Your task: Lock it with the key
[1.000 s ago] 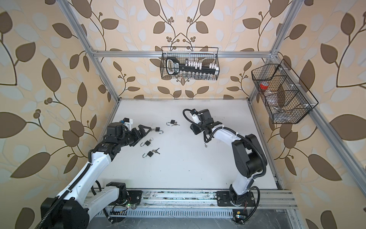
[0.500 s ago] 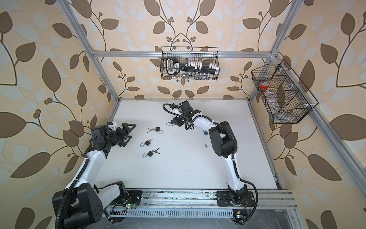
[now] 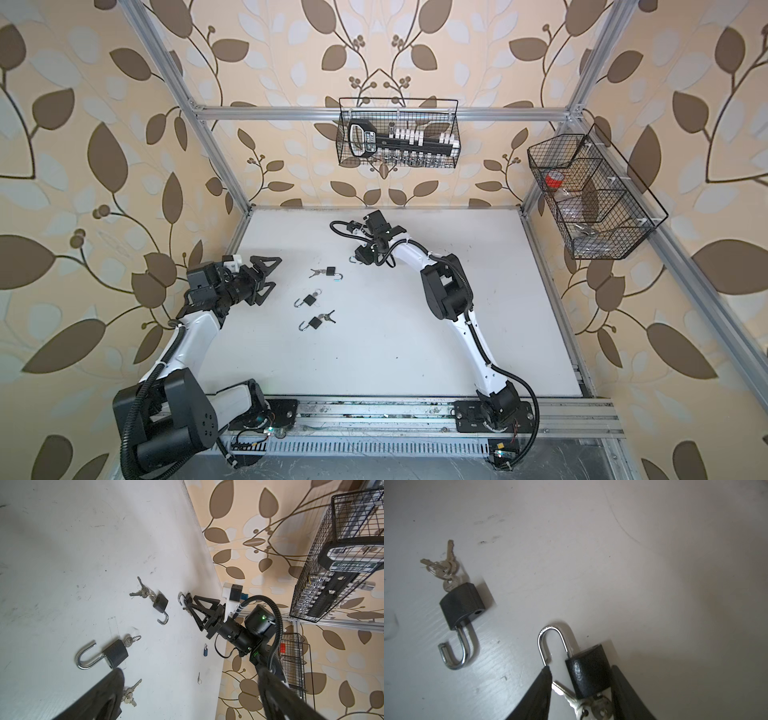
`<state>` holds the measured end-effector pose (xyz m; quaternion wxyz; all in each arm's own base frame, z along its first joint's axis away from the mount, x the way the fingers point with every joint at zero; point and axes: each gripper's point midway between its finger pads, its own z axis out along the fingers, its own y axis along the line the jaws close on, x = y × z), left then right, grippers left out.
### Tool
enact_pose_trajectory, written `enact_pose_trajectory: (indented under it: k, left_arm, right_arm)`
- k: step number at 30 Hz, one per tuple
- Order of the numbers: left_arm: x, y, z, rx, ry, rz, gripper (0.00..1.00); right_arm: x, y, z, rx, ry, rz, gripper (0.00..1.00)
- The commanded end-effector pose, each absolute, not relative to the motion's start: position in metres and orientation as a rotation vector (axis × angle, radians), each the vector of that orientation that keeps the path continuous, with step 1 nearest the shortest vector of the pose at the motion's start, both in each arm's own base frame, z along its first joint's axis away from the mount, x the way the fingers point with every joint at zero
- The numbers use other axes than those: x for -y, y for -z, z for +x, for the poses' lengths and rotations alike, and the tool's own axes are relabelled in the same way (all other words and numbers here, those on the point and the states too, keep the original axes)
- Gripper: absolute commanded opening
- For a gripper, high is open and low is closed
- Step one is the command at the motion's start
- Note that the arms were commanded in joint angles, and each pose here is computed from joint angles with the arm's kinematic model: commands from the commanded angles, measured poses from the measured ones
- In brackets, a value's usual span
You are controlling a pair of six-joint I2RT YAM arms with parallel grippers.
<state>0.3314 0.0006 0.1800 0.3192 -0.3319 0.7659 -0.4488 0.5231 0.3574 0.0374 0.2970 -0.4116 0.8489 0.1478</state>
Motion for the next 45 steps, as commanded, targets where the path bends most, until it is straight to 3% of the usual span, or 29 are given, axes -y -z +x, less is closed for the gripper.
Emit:
enact_pose_trajectory:
  k: [1,13,27,36,45]
  left_arm:
    - [0.001,-0.196,0.334,-1.982,1.203,-0.794,0.99]
    - [0.002,-0.196,0.333,-1.976,1.217,-0.783,0.99]
    - [0.005,-0.207,0.329,-1.997,1.194,-0.741,0.99]
    - [0.032,-0.23,0.323,-2.028,1.175,-0.592,0.99]
    - [0.115,-0.25,0.31,-2.107,1.146,-0.222,0.99]
  right_arm:
    - [-0.36,-0.025,0.522,-2.276,-0.36,-1.133,0.47]
    - [-0.356,-0.005,0.515,-2.305,-0.344,-1.184,0.48]
    - [-0.356,-0.016,0.5,-2.31,-0.347,-1.184,0.28]
    - [-0.344,-0.083,0.479,-2.251,-0.424,-0.963,0.2]
    - [-0.308,-0.158,0.403,-2.112,-0.592,-0.703,0.1]
